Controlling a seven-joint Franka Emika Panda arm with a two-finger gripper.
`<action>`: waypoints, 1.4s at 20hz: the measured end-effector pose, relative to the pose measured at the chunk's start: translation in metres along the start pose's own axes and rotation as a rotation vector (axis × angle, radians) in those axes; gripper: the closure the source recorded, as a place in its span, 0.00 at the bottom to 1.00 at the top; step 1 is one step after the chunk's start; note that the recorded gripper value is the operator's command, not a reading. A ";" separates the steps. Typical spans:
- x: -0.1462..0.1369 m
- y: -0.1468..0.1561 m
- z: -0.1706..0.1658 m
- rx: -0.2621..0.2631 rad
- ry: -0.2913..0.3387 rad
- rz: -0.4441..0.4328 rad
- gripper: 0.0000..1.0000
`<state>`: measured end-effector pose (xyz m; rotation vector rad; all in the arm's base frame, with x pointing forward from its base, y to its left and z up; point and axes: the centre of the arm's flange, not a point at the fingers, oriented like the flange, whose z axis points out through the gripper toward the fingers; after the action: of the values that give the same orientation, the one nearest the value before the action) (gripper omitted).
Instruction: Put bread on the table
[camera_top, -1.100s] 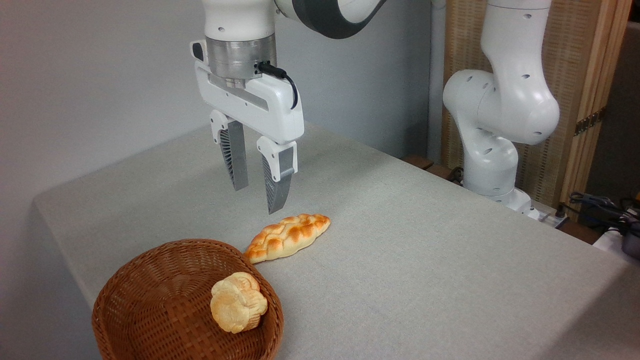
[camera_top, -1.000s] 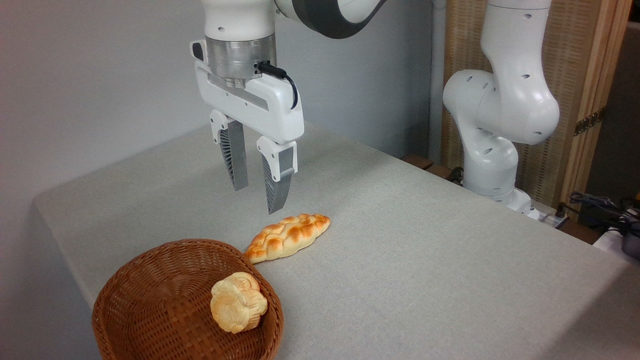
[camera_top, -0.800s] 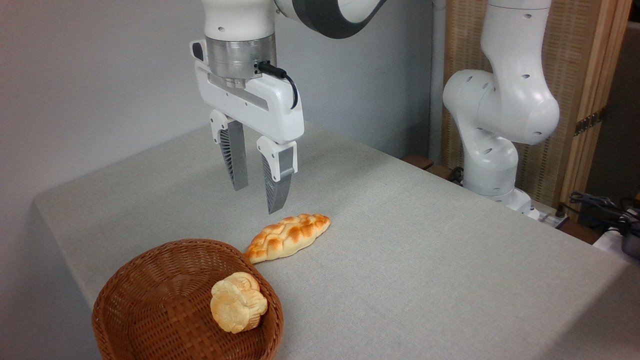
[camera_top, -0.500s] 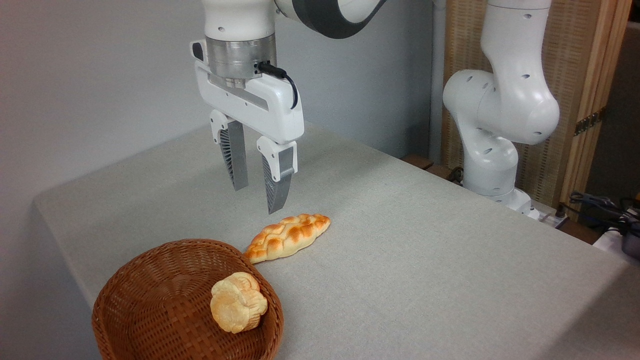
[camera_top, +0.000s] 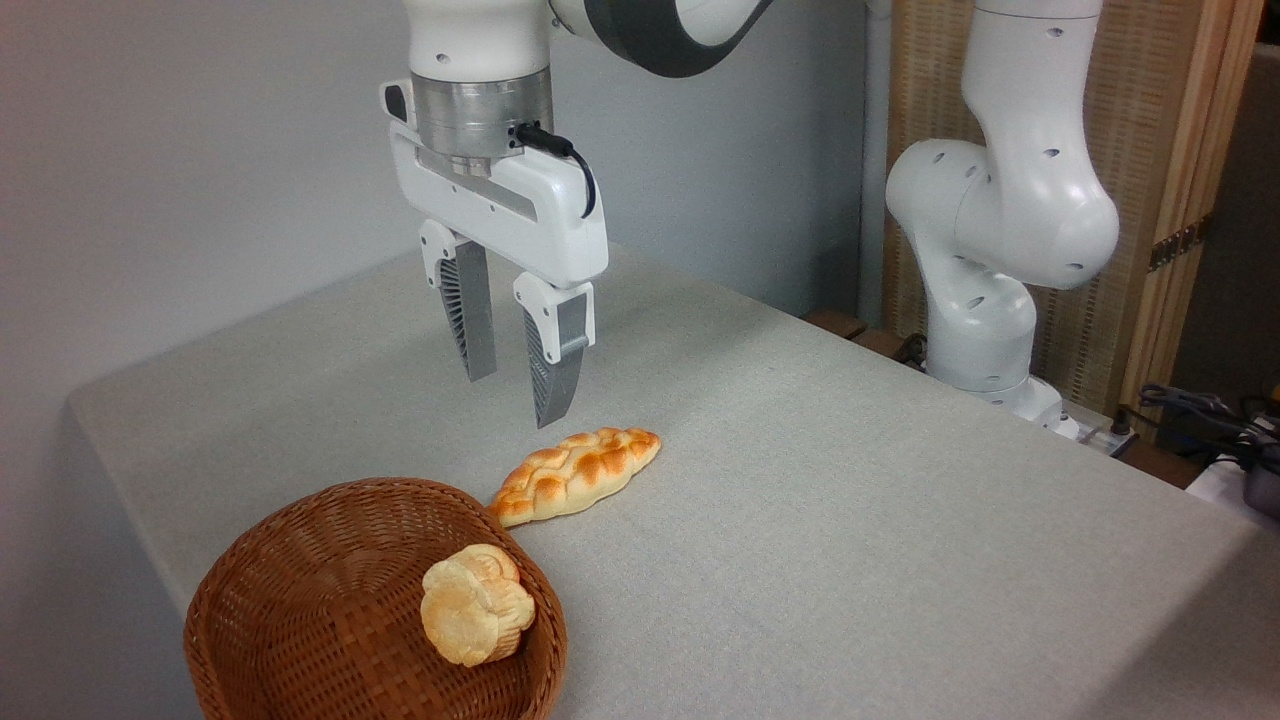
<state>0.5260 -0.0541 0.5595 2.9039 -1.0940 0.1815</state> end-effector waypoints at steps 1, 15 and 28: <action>0.000 0.000 0.000 0.000 0.000 0.000 0.00; 0.000 0.000 0.001 -0.001 -0.001 0.000 0.00; 0.018 -0.016 0.013 0.066 0.082 -0.004 0.00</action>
<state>0.5516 -0.0549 0.5486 2.9262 -1.0889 0.3392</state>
